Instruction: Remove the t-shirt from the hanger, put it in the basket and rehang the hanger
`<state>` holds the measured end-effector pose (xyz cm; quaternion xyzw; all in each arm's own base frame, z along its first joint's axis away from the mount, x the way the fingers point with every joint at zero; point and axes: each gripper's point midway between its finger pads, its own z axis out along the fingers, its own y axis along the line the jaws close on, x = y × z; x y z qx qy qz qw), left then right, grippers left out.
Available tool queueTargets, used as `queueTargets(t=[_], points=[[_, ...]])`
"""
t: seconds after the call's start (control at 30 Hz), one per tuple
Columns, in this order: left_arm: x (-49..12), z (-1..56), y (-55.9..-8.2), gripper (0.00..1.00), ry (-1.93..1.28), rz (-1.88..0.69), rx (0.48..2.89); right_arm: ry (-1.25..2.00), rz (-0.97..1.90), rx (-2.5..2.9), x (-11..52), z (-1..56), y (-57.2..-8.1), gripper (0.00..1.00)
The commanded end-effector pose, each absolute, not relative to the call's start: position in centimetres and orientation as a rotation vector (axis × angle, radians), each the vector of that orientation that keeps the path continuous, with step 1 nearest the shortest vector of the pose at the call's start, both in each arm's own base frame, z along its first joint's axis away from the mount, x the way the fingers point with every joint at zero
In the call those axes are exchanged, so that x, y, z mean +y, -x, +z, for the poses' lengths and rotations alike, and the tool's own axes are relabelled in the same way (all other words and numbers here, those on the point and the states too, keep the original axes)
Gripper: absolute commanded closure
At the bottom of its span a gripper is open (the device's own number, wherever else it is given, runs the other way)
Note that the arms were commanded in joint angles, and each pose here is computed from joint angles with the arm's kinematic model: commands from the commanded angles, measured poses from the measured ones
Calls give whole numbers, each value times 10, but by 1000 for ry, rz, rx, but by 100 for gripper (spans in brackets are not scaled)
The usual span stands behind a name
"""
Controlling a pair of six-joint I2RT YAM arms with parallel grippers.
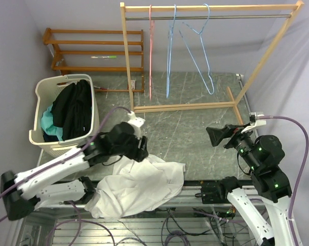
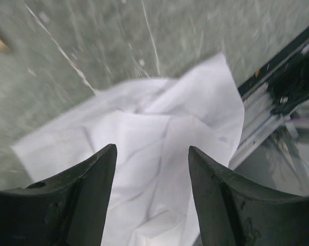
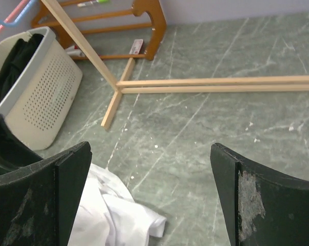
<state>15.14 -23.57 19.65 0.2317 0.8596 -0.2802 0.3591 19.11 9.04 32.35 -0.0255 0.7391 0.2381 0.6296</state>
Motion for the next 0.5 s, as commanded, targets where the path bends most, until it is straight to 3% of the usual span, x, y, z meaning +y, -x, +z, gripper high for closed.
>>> queueTargets(t=[0.0, 0.27, 0.47], points=[[-267, 163, -121, 30, -563, -764, 2383, 37, 511, 1706, 81, 317, -181, 0], [-249, 106, -47, 6, -507, -528, 2493, 87, 541, 1720, 89, 312, -180, 0], [-200, 79, -33, 1, -377, -130, 2517, 117, 565, 1701, 93, 315, -175, 0]])
